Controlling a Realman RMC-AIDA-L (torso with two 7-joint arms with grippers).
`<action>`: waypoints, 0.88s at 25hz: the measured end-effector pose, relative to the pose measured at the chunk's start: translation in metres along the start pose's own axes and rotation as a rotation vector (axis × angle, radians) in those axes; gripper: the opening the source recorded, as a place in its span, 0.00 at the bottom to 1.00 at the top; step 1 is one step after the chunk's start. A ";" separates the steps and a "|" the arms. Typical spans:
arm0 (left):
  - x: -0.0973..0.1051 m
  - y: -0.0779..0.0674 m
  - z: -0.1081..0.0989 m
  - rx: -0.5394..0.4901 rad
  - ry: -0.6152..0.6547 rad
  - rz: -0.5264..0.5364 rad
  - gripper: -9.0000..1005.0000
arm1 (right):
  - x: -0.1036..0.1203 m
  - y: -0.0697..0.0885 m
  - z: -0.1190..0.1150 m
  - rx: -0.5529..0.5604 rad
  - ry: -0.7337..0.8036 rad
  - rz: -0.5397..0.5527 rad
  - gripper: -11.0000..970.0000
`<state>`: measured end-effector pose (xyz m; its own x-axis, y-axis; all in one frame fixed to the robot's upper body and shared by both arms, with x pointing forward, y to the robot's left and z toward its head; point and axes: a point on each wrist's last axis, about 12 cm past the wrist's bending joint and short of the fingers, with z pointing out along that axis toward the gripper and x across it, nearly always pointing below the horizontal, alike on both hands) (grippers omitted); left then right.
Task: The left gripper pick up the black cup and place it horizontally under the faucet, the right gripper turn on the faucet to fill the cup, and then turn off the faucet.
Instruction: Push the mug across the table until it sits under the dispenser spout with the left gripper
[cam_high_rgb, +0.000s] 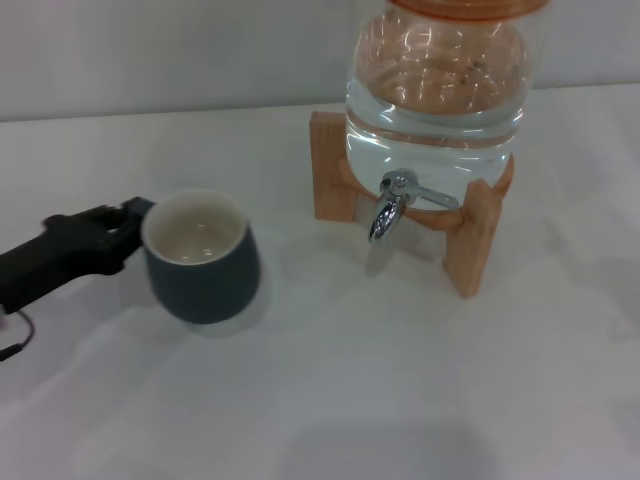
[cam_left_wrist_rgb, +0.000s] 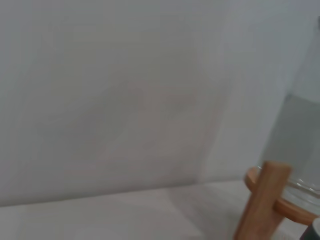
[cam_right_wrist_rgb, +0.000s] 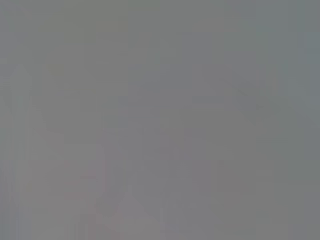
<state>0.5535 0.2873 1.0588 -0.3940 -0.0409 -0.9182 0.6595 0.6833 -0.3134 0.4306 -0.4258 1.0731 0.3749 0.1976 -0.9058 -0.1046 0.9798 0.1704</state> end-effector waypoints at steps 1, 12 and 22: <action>-0.001 -0.002 0.005 0.009 0.012 0.002 0.22 | 0.000 0.000 0.000 -0.002 -0.002 0.001 0.84; -0.005 -0.026 0.054 0.079 0.119 0.026 0.22 | 0.000 0.005 0.006 -0.034 -0.020 0.007 0.84; -0.003 -0.042 0.076 0.077 0.190 0.069 0.22 | 0.000 0.006 0.007 -0.038 -0.024 0.012 0.83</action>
<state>0.5762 0.2035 1.0564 -0.4549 0.1478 -0.8782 0.7333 0.6218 -0.2752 0.4361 -0.4193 1.0767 0.3957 0.2109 -0.8939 -0.1444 0.9755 0.1662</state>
